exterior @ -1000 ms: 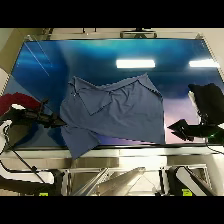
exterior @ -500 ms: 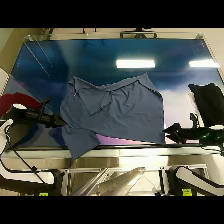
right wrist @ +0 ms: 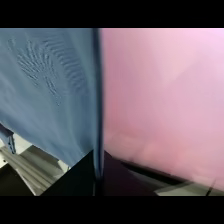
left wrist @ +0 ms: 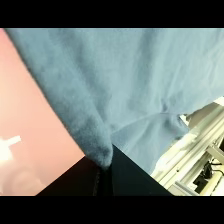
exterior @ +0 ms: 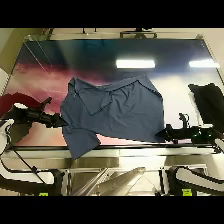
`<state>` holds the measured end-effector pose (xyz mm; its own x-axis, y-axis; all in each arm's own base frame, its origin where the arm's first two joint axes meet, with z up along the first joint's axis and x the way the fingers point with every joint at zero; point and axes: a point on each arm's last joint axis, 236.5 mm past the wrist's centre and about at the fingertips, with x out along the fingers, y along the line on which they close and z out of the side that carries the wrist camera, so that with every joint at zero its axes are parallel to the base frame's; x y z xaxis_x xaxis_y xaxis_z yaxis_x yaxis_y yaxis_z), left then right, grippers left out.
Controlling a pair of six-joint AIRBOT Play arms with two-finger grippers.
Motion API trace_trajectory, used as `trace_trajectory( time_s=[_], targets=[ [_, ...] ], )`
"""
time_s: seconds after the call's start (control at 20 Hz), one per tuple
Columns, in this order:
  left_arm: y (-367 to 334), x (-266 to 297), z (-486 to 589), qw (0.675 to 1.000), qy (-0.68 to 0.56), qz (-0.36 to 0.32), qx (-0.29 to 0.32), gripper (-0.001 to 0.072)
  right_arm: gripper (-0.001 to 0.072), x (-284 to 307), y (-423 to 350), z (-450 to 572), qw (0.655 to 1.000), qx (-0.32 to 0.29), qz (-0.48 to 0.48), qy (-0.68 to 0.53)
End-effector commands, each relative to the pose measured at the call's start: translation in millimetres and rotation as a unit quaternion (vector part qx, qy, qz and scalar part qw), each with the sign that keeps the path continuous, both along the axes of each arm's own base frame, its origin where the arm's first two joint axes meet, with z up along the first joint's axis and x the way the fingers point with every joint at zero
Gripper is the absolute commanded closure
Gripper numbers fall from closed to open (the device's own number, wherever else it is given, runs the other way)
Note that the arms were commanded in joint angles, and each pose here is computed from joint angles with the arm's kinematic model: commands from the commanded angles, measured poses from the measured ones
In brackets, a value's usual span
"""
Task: Fold the shirts.
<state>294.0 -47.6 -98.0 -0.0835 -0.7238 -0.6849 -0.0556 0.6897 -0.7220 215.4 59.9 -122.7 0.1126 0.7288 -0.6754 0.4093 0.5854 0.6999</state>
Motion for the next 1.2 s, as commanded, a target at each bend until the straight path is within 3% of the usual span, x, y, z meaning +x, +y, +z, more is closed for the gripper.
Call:
trace_trajectory(
  time_s=[0.0,0.15,0.25,0.35,0.45,0.6,0.75,0.85,0.95,1.05,1.15],
  targets=[
    [-8,2,14,1.000,0.002,-0.001,-0.030,0.0687,0.0701,11,14,26,0.999,0.048,0.004,-0.019],
    [-31,26,97,0.988,-0.071,0.006,-0.134,0.0688,0.0702,70,15,127,0.980,0.102,-0.001,-0.173],
    [-46,40,196,0.962,-0.190,-0.009,-0.194,0.0688,0.0702,107,5,247,0.936,0.095,0.000,-0.338],
    [-62,31,308,0.911,-0.334,-0.037,-0.239,0.0688,0.0702,113,-5,366,0.875,0.043,-0.001,-0.483],
    [-75,-6,428,0.823,-0.498,-0.068,-0.265,0.0686,0.0702,91,-4,474,0.794,-0.030,0.003,-0.607],
    [-96,-99,553,0.667,-0.700,-0.126,-0.223,0.0685,0.0701,47,4,586,0.669,-0.158,-0.036,-0.725],
    [-100,-123,603,0.595,-0.797,-0.081,-0.069,0.0685,0.0702,16,10,639,0.580,-0.236,-0.085,-0.775],
    [-83,-108,615,0.589,-0.808,-0.023,0.011,0.0685,0.0701,14,2,644,0.563,-0.273,-0.105,-0.773],
    [-56,-91,620,0.602,-0.797,0.037,-0.001,0.0685,0.0701,28,-22,628,0.577,-0.319,-0.111,-0.744],
    [-22,-61,596,0.650,-0.755,0.076,-0.031,0.0685,0.0701,48,-37,598,0.624,-0.300,-0.096,-0.715],
    [-5,-26,542,0.727,-0.679,0.074,-0.072,0.0685,0.0701,79,-46,550,0.692,-0.237,-0.079,-0.677]
  ],
)
